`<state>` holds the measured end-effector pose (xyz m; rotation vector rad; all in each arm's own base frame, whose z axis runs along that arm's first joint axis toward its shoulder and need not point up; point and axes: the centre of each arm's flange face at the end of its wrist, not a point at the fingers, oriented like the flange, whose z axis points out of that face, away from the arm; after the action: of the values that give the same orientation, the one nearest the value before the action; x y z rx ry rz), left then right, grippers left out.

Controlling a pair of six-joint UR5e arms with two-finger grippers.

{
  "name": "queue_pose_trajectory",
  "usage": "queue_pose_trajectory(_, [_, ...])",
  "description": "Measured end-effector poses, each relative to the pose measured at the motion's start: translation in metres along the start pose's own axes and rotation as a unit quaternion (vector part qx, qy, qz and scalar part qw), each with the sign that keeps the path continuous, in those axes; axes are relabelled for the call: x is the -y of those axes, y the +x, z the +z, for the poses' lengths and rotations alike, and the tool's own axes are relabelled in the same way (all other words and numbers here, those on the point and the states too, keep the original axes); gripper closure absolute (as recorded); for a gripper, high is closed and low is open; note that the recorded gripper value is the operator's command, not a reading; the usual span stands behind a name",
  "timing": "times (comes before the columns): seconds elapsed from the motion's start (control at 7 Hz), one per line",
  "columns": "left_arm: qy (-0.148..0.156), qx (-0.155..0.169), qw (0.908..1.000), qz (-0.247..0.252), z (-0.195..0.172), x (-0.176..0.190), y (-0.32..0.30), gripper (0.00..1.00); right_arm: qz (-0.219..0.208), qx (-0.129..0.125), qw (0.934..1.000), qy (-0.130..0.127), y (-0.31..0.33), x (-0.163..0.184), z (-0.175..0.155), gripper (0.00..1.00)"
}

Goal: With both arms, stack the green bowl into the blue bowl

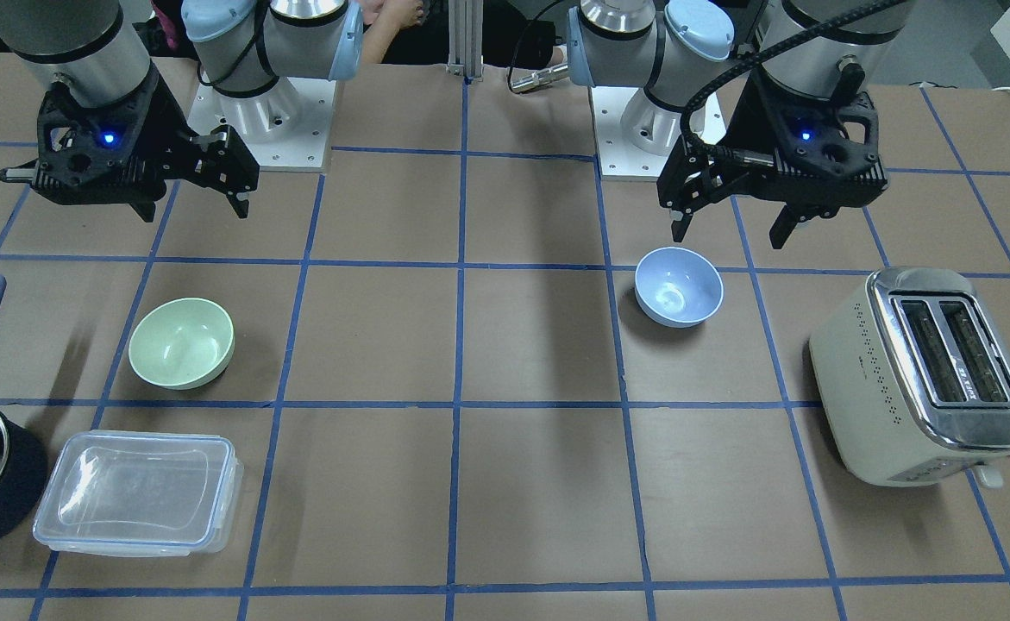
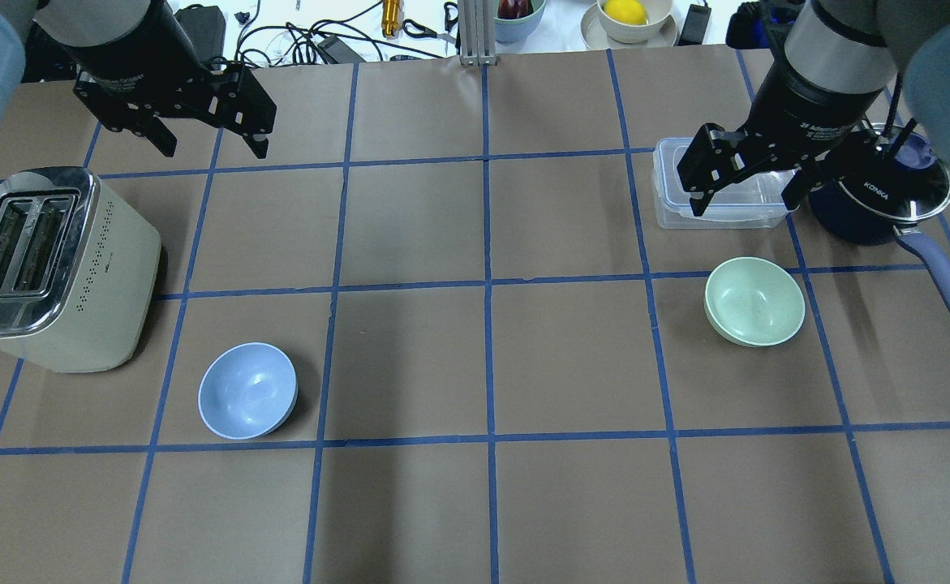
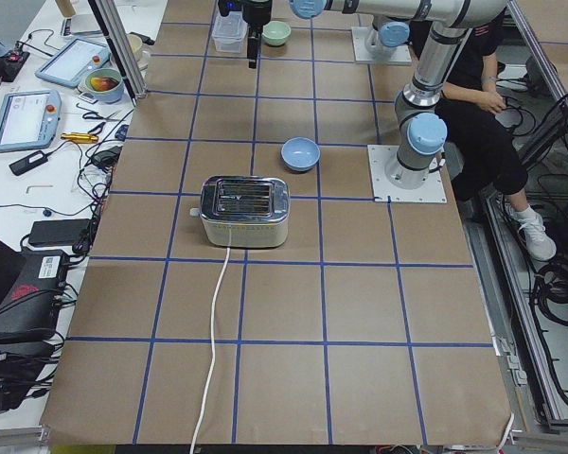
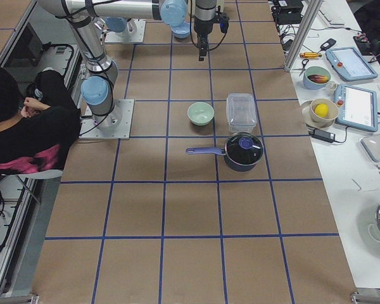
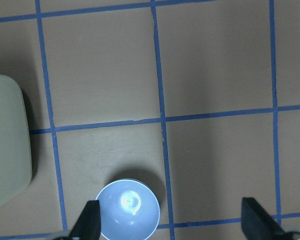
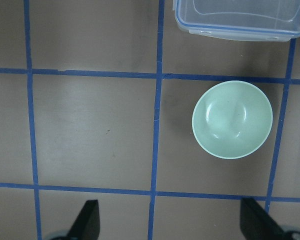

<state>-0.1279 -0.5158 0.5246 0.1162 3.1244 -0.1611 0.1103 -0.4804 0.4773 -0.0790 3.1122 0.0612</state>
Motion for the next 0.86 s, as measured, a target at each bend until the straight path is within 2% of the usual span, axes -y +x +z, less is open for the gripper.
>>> queue_pose_trajectory(0.57, [-0.004,0.002,1.0,0.001,0.0041,-0.0023,0.0013,0.0,-0.001,0.0,1.0,-0.001,0.0,0.0005,0.0009,0.0])
queue_pose_trajectory(0.86, [-0.016,0.001,0.9999,0.0,0.0062,-0.0052,0.0015,0.0,-0.001,0.0,1.0,-0.001,0.0001,0.0007,0.0011,0.0])
